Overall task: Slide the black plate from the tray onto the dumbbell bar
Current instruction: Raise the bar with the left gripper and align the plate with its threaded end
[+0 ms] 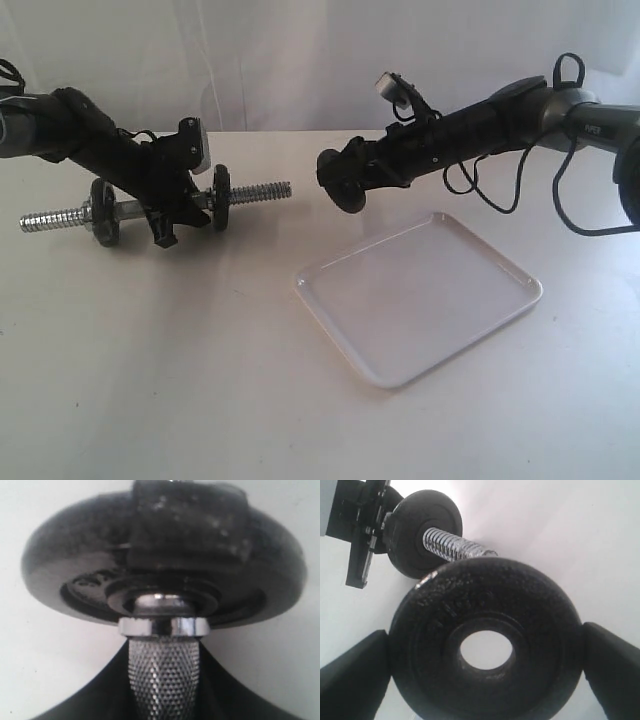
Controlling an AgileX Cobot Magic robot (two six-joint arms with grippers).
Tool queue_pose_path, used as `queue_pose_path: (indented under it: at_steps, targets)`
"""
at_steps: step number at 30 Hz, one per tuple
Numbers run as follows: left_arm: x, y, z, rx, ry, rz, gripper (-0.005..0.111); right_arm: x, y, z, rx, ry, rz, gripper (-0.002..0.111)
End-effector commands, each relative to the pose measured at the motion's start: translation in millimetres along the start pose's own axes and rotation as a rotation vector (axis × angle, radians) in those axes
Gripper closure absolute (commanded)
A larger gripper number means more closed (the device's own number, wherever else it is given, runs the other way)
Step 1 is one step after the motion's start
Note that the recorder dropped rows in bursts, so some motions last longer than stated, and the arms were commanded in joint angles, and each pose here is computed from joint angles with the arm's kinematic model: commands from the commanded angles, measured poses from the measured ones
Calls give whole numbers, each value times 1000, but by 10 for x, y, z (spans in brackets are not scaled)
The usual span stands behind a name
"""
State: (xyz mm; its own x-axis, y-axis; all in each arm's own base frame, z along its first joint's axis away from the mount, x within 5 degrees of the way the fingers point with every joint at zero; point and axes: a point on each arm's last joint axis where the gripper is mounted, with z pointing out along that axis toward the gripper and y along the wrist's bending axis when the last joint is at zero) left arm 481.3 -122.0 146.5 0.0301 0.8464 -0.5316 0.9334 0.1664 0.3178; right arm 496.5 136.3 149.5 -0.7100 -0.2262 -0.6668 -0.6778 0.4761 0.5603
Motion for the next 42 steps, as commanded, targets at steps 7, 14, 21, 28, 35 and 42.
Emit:
queue_pose_path:
  at_steps: [7,14,21,28,35,42]
  targets:
    - [-18,-94,-3,73,62,-2,107,-125,66,-54,-59,-82,-8,108]
    - [-27,-83,-40,66,77,-30,107,-126,67,-54,-60,-84,-11,108]
    - [-142,-56,-53,51,-79,-72,107,-127,71,-54,-64,-84,-10,108]
    - [-447,6,-426,43,-321,-11,107,-148,77,-149,-133,-124,-3,108]
    - [-496,37,-542,25,-354,-18,107,-118,84,-153,-157,-113,4,108]
    - [-545,32,-564,33,-414,-23,107,-84,13,-99,-194,-166,35,108]
